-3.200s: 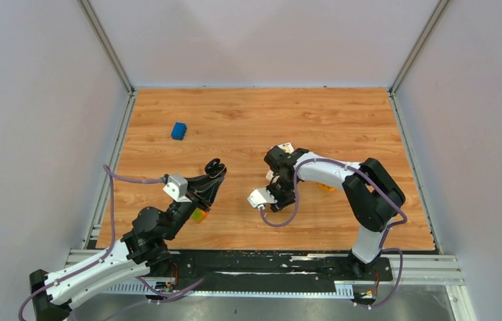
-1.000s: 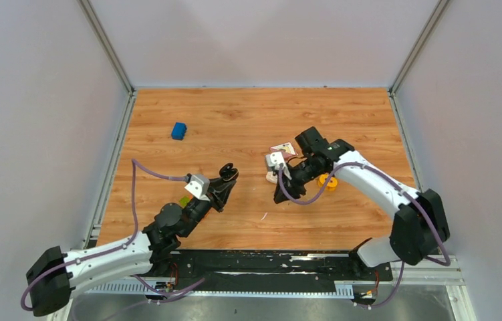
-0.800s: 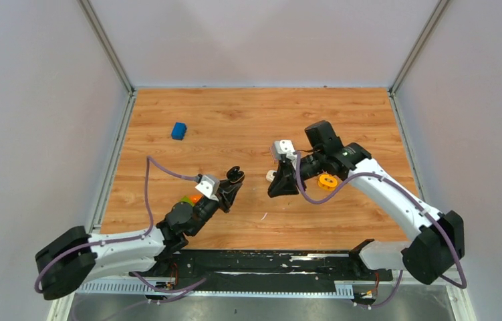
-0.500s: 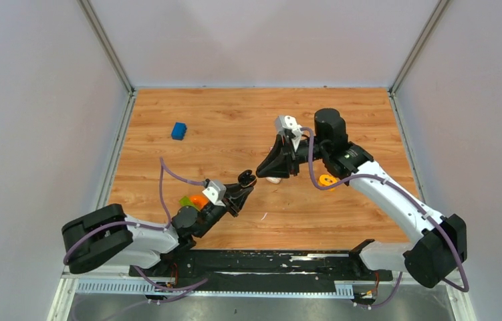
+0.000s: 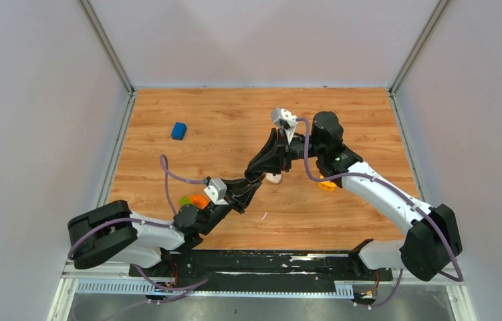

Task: Insert the wireless bluetooth earbuds into the charging case
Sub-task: Place the earbud in the charging case.

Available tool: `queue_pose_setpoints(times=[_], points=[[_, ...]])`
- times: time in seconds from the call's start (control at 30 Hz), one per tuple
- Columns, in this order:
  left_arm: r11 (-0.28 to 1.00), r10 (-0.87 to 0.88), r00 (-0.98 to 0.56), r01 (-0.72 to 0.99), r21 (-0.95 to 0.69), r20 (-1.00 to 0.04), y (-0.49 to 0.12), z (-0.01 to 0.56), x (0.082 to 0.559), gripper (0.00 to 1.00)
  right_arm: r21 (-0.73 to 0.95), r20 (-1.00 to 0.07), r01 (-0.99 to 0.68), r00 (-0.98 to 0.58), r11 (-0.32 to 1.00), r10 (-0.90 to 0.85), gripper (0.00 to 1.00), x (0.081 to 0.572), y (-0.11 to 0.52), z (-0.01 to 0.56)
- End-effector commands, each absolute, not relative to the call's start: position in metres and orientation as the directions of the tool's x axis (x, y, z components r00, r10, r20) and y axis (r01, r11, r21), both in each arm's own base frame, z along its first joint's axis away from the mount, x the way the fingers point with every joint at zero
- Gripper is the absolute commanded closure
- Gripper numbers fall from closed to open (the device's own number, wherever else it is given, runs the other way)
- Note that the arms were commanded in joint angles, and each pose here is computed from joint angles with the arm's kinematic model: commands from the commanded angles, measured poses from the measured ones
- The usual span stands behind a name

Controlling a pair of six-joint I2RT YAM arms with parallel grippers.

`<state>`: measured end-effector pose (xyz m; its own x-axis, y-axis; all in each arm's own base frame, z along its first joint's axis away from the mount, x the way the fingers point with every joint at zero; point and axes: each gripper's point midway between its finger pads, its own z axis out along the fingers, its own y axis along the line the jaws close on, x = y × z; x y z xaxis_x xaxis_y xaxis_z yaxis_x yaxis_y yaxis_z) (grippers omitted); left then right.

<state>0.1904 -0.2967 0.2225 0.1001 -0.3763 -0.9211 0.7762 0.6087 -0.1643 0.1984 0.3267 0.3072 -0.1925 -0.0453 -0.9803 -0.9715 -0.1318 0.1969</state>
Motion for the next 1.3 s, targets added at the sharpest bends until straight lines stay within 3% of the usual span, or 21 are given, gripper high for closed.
queue_pose_setpoints(times=[0.0, 1.27], points=[[0.595, -0.491, 0.164, 0.781, -0.191, -0.856, -0.294, 0.265, 0.19, 1.0, 0.186, -0.982, -0.971, -0.188, -0.147, -0.001, 0.78, 0.197, 0.337, 0.317], [0.571, -0.569, 0.182, 0.79, -0.225, -0.802, -0.278, 0.292, 0.18, 1.0, 0.184, -0.982, -0.974, -0.187, -0.135, 0.01, 0.77, 0.197, 0.347, 0.303]])
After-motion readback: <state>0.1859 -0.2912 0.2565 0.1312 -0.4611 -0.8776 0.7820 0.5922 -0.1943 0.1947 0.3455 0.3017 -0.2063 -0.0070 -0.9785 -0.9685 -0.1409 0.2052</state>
